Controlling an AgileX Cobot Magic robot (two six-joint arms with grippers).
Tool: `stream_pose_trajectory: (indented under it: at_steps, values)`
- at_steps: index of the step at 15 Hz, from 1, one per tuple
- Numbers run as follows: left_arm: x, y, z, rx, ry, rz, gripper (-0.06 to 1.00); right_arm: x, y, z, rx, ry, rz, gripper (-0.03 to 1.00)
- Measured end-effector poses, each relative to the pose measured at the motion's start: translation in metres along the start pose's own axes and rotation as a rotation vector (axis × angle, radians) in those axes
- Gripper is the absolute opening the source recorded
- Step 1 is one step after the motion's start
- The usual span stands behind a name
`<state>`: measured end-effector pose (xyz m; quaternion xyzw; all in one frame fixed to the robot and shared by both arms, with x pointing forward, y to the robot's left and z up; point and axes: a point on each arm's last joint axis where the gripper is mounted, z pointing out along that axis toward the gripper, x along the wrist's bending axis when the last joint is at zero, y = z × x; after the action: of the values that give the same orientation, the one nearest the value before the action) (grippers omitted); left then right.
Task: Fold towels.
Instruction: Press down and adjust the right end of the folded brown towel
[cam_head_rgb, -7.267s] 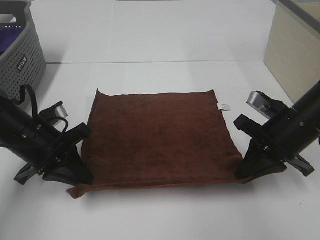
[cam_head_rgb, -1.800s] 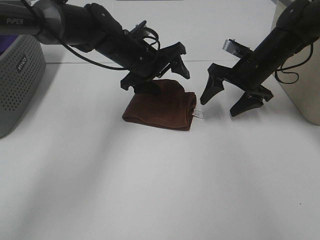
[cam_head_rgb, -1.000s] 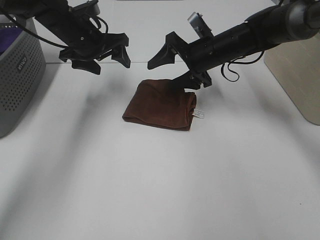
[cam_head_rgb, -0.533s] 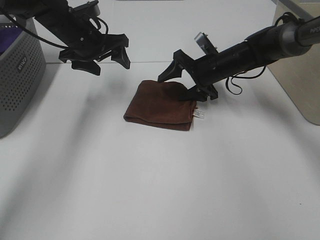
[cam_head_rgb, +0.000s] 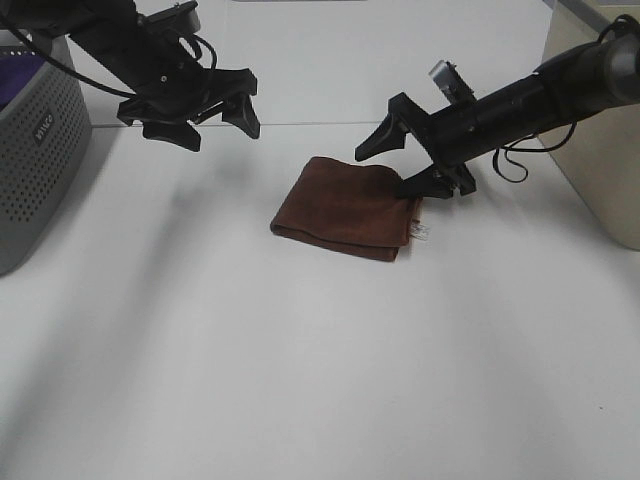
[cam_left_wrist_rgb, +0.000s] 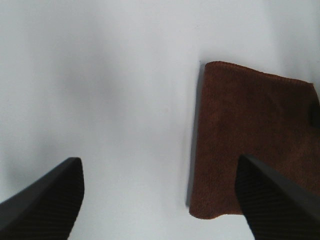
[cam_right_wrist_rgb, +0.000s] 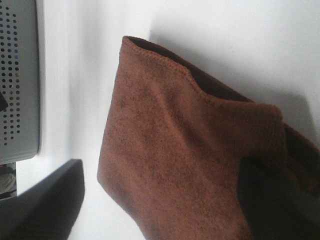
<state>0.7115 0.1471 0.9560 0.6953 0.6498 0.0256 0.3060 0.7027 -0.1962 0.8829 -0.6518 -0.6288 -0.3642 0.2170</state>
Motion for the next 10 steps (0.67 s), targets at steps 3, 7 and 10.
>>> stream_pose_trajectory:
  at_steps: [3, 7, 10]
  values:
    - [0.000, -0.001, 0.000, 0.007, 0.002, 0.003, 0.77, 0.030, 0.004, -0.033, -0.020, -0.049, -0.105, 0.81]
    - [-0.004, -0.003, -0.011, 0.055, 0.001, 0.020, 0.77, 0.073, -0.007, -0.084, 0.032, -0.151, -0.194, 0.81]
    - [-0.015, 0.004, -0.053, 0.050, 0.029, 0.095, 0.77, 0.098, -0.022, -0.118, 0.076, -0.280, -0.239, 0.81]
